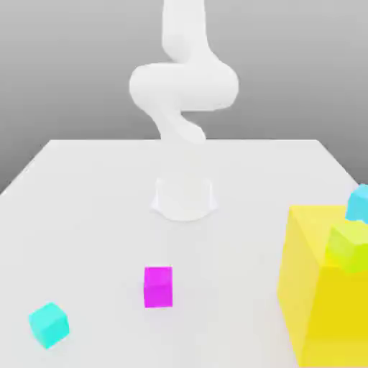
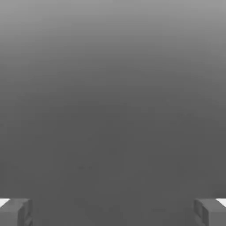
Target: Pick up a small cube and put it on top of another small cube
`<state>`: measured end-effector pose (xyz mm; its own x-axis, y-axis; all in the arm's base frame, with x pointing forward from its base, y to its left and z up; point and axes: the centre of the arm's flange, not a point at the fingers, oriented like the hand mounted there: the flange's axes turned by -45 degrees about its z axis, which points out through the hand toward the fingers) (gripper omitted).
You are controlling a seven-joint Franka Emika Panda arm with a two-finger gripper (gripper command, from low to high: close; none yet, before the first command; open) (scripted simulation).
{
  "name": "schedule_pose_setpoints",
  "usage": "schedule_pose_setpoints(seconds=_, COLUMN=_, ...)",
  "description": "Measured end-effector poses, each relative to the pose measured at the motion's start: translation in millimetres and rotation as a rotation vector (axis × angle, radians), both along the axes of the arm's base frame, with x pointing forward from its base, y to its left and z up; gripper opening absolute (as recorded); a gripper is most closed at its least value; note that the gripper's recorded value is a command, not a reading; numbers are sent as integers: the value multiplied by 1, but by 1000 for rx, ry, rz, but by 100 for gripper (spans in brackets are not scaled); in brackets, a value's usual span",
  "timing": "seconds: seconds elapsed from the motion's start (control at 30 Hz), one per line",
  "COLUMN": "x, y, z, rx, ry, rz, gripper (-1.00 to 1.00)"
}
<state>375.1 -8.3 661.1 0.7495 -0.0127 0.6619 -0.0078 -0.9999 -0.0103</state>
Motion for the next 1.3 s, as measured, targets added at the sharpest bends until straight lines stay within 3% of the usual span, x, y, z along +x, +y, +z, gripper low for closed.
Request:
schedule_pose_setpoints(seconds=0.13, x=38, y=-13, z=-99, rx=-1, ry=145, rz=6, gripper=0)
schedule_pose_setpoints(seconds=0.3, x=50, y=-26, z=-224, rx=-4, ry=325, rz=17, gripper=0)
schedule_pose_setpoints(seconds=0.43, x=32, y=-33, z=-325, rx=-10, ry=479, rz=26, gripper=0)
schedule_pose_setpoints(seconds=0.6, x=-26, y=-41, z=-449, rx=-18, ry=689, rz=40, gripper=0)
schedule_pose_setpoints(seconds=0.83, x=-37, y=-42, z=-519, rx=-20, ry=722, rz=43, gripper=0)
schedule_pose_setpoints(seconds=0.87, x=-38, y=-42, z=-526, rx=-20, ry=723, rz=43, gripper=-100)
schedule_pose_setpoints(seconds=1.1, x=-38, y=-42, z=-526, rx=-20, ry=723, rz=43, gripper=-100)
schedule_pose_setpoints(seconds=1.3, x=-37, y=-42, z=-481, rx=-19, ry=722, rz=43, gripper=-100)
